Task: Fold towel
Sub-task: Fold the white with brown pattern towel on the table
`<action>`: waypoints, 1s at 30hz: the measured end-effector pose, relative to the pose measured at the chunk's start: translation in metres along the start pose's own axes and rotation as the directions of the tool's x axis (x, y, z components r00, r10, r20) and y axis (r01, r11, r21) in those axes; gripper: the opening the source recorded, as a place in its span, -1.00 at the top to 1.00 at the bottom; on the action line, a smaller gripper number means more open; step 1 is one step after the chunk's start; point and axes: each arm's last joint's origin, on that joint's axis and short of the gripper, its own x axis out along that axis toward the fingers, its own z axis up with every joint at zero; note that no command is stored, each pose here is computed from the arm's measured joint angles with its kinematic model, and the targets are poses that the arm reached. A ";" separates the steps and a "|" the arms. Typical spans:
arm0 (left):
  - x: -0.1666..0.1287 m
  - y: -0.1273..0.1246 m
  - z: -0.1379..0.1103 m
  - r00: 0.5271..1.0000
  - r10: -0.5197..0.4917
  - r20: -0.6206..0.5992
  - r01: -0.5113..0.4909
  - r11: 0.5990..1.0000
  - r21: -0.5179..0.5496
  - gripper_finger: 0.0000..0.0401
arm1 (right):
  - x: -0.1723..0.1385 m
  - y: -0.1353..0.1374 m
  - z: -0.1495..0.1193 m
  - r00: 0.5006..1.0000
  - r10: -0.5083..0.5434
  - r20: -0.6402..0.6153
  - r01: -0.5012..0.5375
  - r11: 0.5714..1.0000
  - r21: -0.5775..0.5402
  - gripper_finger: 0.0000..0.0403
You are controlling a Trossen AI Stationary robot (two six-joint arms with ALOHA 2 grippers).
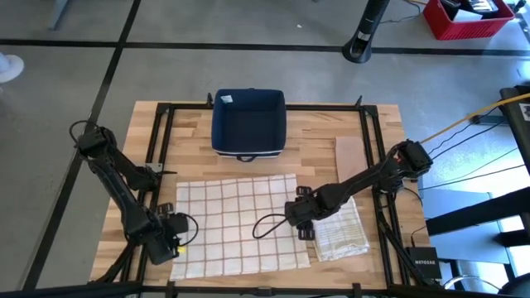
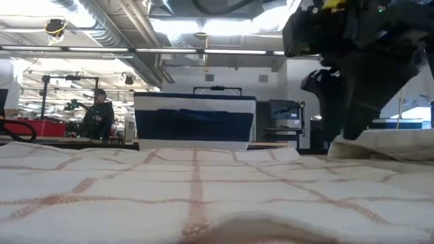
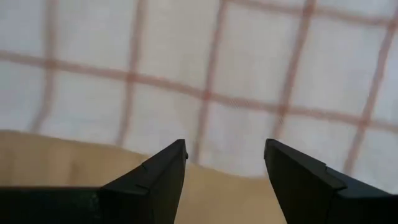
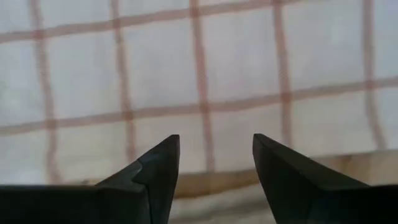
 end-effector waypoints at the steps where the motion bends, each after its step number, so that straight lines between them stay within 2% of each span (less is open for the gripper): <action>1: -0.001 0.002 0.000 1.000 0.010 0.027 -0.010 1.000 -0.004 -0.05 | 0.001 0.000 0.000 1.000 -0.011 0.009 0.011 1.000 -0.011 -0.02; 4: 0.008 0.008 -0.002 0.998 0.038 0.054 -0.038 0.999 0.010 -0.05 | 0.004 0.000 0.001 0.999 -0.016 0.049 0.018 0.999 -0.030 -0.02; 8: 0.024 0.012 -0.004 0.999 -0.019 0.043 0.018 0.999 0.032 -0.05 | 0.013 -0.003 -0.007 0.999 -0.023 0.048 0.024 0.999 -0.030 -0.02; 15: 0.044 0.028 -0.011 0.999 -0.005 0.045 0.003 0.999 0.046 -0.05 | 0.027 -0.008 -0.021 0.999 -0.018 0.045 0.019 0.999 -0.030 -0.02; 22: 0.047 0.030 -0.012 0.998 -0.019 0.055 0.018 0.999 0.029 -0.05 | 0.033 -0.009 -0.023 0.995 0.002 0.102 0.001 1.000 -0.029 -0.02; 30: 0.047 0.030 -0.013 0.998 -0.019 0.052 0.019 1.000 0.016 -0.05 | 0.024 -0.004 -0.013 0.995 0.032 0.093 -0.027 0.998 -0.048 -0.02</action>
